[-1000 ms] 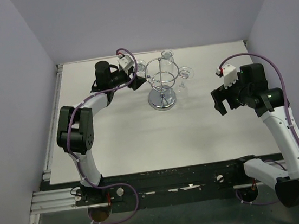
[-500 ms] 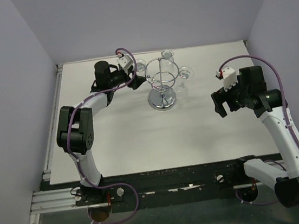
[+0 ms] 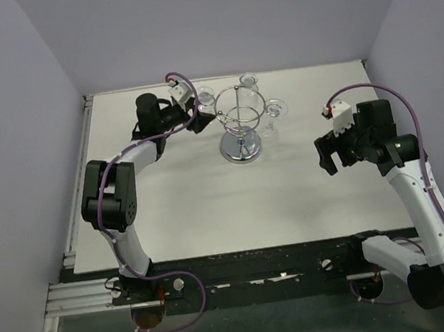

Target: Take the wine glass off the wine glass rack

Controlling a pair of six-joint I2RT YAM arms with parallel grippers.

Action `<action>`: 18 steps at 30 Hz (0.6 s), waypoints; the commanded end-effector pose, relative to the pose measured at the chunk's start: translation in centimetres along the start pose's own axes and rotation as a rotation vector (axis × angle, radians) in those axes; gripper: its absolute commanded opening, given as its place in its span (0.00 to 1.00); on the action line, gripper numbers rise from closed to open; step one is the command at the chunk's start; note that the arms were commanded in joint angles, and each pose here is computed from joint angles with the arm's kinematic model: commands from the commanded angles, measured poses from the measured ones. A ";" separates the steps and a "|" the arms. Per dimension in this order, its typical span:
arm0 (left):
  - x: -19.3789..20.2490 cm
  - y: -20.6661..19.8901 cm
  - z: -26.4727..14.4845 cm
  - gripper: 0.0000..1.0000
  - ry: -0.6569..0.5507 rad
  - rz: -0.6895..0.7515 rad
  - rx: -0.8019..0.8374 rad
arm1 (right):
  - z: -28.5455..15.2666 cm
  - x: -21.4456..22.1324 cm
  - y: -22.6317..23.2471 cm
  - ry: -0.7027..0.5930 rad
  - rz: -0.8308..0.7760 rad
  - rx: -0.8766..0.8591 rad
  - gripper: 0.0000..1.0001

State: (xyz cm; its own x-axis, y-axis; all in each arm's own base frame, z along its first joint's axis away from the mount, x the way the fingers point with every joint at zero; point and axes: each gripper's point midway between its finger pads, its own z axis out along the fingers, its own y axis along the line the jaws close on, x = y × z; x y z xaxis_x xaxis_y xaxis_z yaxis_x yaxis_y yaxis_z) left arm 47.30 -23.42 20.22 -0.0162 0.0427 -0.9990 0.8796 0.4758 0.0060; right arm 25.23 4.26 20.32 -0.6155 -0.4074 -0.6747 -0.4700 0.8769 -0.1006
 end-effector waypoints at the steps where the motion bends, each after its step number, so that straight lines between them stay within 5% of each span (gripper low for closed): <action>1: -5.9 0.4 -0.8 0.31 -0.133 0.081 -0.027 | 0.0 0.1 0.2 -0.014 0.019 -0.008 1.00; 18: -5.5 1.7 -2.1 0.27 -0.131 0.059 -0.084 | 0.5 -0.2 0.1 -0.012 0.025 -0.018 1.00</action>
State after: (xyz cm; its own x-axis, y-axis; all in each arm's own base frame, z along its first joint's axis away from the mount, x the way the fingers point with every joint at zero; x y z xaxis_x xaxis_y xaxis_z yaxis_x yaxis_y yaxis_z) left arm 47.74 -21.87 21.69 -0.0328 -0.0140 -0.9994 0.8523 0.5218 -0.0353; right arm 25.22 4.23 20.19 -0.6191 -0.4002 -0.6757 -0.4657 0.8799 -0.0944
